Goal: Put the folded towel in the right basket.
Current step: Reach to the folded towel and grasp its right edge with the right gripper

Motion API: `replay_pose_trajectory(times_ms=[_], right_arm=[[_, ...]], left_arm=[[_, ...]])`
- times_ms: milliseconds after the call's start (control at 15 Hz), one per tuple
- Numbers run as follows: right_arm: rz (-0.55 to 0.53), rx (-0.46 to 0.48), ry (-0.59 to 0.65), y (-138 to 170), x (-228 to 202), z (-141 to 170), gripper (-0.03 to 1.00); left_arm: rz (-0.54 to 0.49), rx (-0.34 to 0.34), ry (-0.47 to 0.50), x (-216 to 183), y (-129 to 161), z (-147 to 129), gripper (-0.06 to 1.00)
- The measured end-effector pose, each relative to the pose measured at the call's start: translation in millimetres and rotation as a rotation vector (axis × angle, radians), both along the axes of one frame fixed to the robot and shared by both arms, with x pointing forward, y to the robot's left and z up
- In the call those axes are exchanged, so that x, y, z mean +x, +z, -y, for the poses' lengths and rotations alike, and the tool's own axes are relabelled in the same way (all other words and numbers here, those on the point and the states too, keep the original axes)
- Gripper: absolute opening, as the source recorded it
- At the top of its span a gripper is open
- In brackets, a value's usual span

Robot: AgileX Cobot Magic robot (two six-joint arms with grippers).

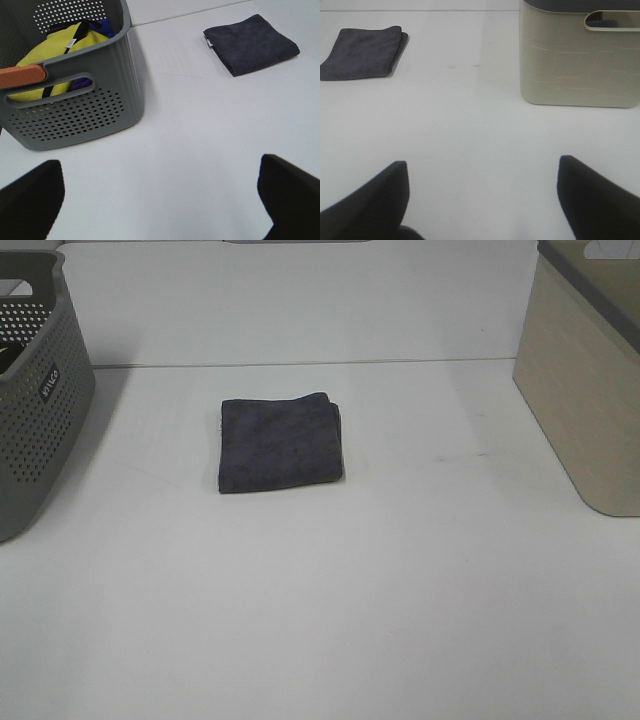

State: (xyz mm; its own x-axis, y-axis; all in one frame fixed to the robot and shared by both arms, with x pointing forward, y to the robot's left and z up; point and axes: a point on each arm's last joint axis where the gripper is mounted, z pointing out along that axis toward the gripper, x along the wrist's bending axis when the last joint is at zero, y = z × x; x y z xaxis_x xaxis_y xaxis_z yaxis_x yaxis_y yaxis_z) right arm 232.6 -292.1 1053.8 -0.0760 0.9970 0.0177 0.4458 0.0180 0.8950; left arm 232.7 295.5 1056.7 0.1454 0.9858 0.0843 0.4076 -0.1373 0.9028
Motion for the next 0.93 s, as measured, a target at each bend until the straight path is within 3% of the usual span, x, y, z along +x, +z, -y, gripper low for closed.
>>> replay_pose_trajectory(times_ms=[933], right_arm=[[0.000, 0.000, 0.000, 0.0, 0.0, 0.0, 0.75]], left_arm=[[0.000, 0.000, 0.000, 0.0, 0.0, 0.0, 0.99]])
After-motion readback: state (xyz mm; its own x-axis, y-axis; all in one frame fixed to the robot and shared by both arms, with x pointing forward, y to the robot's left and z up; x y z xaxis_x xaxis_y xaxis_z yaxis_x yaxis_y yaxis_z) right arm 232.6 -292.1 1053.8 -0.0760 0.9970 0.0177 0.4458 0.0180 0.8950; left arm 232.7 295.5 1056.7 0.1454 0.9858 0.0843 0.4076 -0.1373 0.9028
